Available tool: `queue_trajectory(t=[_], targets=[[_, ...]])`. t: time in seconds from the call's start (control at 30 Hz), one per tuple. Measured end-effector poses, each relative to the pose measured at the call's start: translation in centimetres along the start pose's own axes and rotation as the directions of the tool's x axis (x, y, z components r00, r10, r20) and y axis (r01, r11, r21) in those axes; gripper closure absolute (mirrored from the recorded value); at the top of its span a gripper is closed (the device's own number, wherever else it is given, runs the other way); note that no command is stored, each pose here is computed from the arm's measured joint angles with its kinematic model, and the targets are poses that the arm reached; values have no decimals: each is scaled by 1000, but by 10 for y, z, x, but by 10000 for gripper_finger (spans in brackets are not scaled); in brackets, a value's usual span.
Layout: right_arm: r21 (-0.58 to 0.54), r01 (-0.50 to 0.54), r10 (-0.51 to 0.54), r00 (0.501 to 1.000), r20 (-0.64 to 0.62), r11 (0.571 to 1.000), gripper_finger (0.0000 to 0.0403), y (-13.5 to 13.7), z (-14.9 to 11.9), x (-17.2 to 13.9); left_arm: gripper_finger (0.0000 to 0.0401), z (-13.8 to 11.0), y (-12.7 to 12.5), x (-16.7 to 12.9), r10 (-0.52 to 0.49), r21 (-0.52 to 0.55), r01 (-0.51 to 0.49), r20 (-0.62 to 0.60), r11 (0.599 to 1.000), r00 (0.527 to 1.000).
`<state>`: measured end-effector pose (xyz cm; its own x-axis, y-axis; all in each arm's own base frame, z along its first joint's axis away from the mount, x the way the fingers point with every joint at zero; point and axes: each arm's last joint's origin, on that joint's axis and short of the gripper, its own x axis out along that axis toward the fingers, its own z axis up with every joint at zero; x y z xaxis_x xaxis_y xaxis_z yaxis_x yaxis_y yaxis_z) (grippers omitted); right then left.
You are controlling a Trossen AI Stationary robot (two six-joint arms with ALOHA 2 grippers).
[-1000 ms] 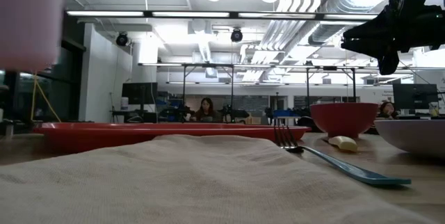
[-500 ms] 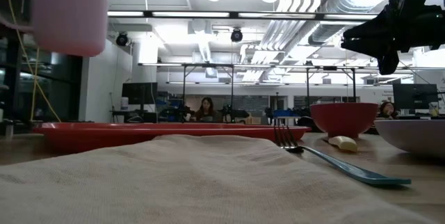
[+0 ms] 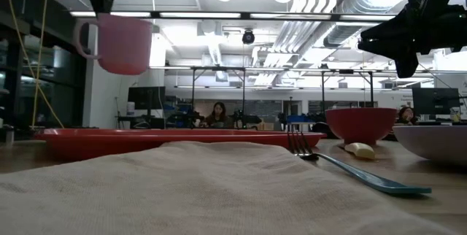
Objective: Set up tray
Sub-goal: Put the light pink mug on the red serving tray
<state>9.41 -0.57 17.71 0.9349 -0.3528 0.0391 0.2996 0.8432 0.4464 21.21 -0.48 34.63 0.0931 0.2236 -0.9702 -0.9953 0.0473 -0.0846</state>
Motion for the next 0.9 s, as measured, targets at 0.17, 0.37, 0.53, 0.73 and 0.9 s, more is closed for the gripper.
queue_trajectory(t=[0.17,0.37,0.53,0.73,0.9], targets=[[0,0,0,1000,0,1000,295,0,0,0,391,17,1,4,19,-4,-19,12,1000,1000],[0,-17,17,1000,-8,1000,295,1,0,0,391,24,2,6,24,-2,-24,-21,1000,999],[0,-20,20,1000,-10,1000,295,1,0,0,391,23,4,5,16,-11,-17,-45,1000,999],[0,-20,20,1000,-10,1000,295,1,0,0,391,15,22,20,65,-73,-74,-123,995,990],[0,-20,20,1000,-10,1000,295,1,0,0,391,10,38,34,15,-189,-42,-140,981,990]])
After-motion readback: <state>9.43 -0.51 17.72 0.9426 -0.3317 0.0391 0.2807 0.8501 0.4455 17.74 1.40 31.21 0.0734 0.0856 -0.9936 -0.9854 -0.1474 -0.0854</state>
